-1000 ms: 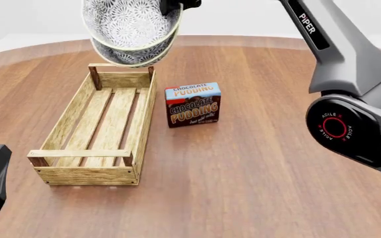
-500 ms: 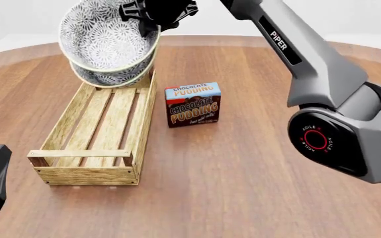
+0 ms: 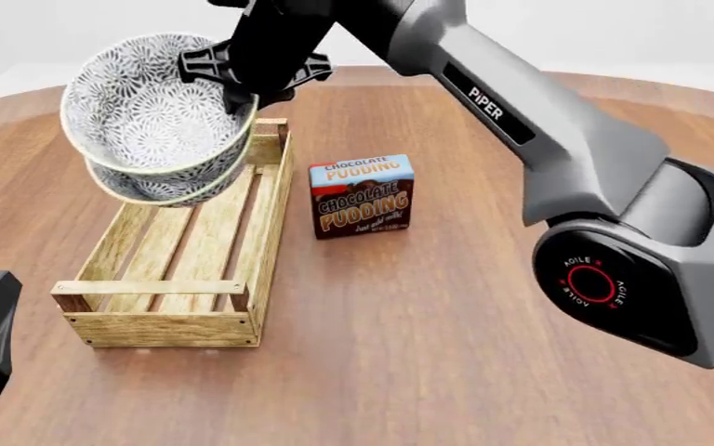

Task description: Stack the left bowl on the right bowl and place them in the tray.

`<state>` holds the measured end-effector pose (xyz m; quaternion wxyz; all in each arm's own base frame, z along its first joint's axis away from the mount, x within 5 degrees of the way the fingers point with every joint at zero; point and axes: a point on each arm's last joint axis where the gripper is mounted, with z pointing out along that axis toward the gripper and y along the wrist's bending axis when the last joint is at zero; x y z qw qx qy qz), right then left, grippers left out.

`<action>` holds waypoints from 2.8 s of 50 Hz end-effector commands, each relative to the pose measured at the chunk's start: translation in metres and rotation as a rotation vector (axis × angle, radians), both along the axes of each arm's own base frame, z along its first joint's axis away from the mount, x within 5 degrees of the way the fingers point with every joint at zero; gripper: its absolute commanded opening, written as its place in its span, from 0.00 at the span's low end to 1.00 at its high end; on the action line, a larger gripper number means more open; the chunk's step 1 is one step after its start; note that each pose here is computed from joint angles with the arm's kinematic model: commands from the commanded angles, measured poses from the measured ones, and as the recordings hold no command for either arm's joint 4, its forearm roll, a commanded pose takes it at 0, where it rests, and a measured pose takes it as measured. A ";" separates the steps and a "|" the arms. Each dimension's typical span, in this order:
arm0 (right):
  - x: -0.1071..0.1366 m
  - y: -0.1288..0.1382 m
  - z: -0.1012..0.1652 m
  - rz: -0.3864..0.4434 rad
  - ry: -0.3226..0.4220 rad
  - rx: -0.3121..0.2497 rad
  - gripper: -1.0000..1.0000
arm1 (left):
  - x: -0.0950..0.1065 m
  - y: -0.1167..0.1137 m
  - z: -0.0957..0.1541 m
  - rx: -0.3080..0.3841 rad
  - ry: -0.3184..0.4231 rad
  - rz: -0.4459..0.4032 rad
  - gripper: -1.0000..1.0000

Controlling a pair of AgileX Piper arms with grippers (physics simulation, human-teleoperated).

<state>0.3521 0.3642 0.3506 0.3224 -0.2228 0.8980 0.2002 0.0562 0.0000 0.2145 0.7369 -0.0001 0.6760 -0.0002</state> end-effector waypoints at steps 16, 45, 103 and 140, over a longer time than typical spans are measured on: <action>0.005 0.007 -0.008 -0.041 0.035 0.031 0.00 | 0.000 0.000 0.000 0.000 0.000 0.000 1.00; 0.030 0.000 -0.039 -0.082 0.083 -0.026 0.00 | 0.000 0.000 0.000 0.000 0.000 0.000 1.00; 0.002 0.017 -0.059 -0.133 0.135 0.071 0.00 | 0.000 0.000 0.000 0.000 0.000 0.000 1.00; 0.027 0.009 -0.080 -0.162 0.157 0.022 0.00 | 0.000 0.000 0.000 0.000 0.000 0.000 1.00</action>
